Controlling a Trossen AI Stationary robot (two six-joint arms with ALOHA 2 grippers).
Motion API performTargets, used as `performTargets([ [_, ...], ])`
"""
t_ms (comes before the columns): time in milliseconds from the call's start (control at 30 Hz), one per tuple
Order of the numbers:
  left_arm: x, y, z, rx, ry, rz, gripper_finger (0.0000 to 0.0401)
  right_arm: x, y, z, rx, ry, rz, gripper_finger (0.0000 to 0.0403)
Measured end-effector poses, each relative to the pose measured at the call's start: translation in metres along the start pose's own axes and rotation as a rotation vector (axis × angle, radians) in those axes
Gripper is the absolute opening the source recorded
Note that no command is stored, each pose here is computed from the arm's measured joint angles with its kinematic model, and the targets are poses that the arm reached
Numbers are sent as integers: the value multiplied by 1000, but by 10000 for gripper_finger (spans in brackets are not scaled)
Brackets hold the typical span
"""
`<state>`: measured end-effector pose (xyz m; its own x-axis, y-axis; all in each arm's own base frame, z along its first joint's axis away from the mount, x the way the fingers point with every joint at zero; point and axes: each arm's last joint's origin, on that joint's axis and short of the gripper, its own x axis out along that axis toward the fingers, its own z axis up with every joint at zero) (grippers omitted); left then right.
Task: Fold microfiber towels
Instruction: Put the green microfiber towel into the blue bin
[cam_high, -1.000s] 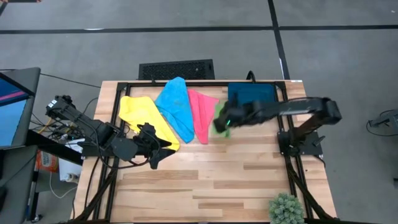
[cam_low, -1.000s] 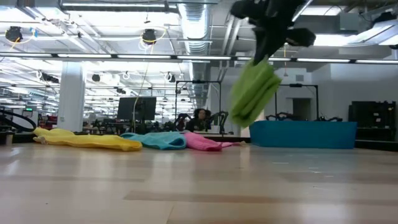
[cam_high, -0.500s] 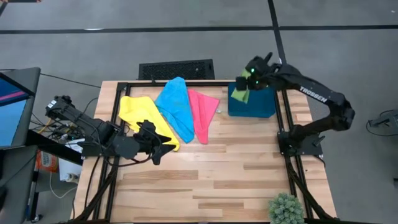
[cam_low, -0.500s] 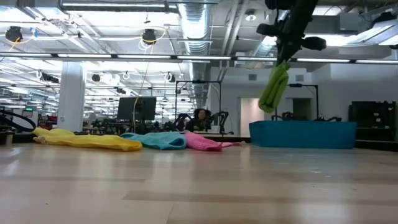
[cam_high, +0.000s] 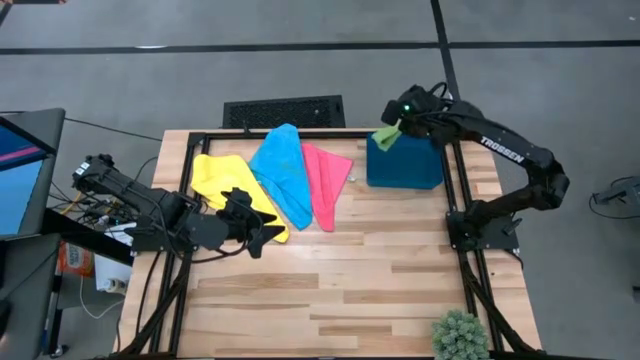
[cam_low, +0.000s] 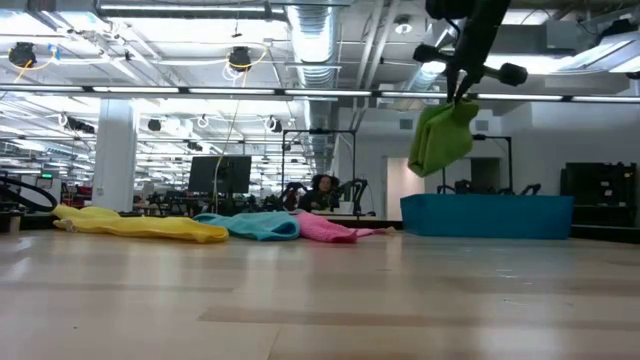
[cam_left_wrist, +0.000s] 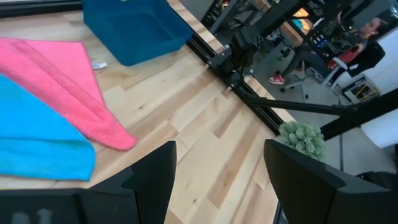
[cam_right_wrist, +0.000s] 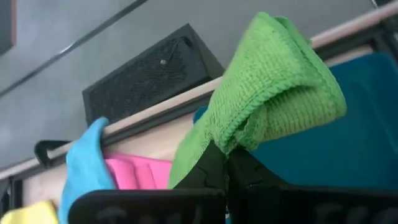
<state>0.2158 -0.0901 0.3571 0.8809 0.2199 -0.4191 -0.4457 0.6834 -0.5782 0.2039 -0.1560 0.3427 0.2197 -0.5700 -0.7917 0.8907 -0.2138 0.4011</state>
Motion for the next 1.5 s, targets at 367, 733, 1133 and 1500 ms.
performTargets([
  [367, 0, -1, -1, -2, 33, -19, 235, 29, -30, -32, 253, -16, -20, 8],
  [733, 3, 2, 3, -13, 28, -7, 235, 69, -66, -51, 502, -52, 137, 8],
  [1133, 7, 5, 6, -13, 50, -3, 235, 93, -94, -70, 466, -72, 36, 21],
  [1500, 7, 5, 6, -11, 69, -11, 235, 87, -94, -74, 188, 68, 79, 151],
])
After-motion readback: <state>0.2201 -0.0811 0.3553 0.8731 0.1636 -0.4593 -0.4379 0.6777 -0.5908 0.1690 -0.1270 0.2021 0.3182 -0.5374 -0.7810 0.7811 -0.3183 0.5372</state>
